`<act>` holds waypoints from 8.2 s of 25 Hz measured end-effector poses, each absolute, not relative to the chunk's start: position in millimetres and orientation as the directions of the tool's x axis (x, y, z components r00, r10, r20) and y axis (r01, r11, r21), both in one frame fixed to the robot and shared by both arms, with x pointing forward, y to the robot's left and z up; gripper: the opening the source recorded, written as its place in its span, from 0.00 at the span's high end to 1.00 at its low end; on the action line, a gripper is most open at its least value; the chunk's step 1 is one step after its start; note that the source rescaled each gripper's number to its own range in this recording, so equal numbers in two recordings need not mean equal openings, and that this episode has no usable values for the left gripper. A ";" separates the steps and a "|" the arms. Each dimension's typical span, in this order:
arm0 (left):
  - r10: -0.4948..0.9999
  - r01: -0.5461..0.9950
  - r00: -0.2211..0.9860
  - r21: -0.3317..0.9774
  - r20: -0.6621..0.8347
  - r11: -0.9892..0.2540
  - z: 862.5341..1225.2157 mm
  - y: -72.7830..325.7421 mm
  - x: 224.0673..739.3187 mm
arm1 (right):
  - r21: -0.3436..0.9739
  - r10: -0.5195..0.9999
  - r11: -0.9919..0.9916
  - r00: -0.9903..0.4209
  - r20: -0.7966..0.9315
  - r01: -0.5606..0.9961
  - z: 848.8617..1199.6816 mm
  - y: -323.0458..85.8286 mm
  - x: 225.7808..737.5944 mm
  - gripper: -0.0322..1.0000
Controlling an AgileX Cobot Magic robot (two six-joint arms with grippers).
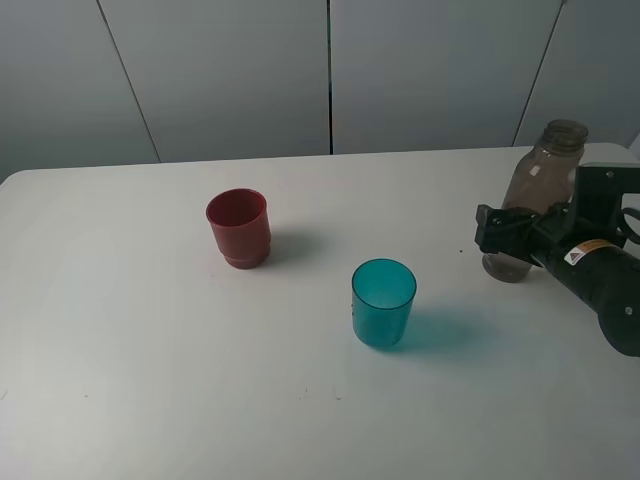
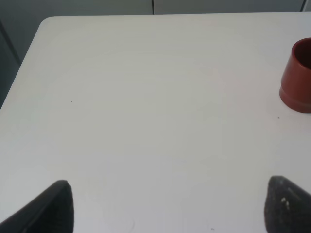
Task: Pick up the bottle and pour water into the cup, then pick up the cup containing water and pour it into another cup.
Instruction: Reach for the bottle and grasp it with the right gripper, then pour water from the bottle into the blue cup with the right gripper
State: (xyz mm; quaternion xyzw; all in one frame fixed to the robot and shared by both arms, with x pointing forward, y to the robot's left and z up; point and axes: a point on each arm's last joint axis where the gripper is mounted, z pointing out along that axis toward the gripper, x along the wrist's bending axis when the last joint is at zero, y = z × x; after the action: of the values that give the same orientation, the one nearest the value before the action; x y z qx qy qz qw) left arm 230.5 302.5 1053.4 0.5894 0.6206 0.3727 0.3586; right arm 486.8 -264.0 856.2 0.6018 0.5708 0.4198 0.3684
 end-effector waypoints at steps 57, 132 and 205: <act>0.999 0.464 -0.047 0.885 -0.004 0.025 1053.4 302.5 230.5 | 0.894 0.779 0.447 -0.503 -0.375 0.027 924.7 -221.7 510.4 0.97; 0.999 0.464 -0.048 0.885 -0.006 0.027 1053.4 302.5 230.5 | 0.002 -0.118 0.880 -0.221 -0.968 -0.475 924.3 -219.8 509.3 0.97; 0.999 0.465 -0.045 0.885 0.000 0.021 1053.4 302.5 230.5 | -0.267 -0.286 0.853 0.027 -0.958 -0.449 938.5 -221.5 515.0 0.97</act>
State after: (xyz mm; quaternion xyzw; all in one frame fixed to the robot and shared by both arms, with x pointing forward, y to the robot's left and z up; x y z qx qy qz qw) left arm 230.5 302.5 1053.4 0.5913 0.6188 0.3738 0.3574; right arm 515.0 -221.5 938.5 -0.2644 0.6948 0.0613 0.6660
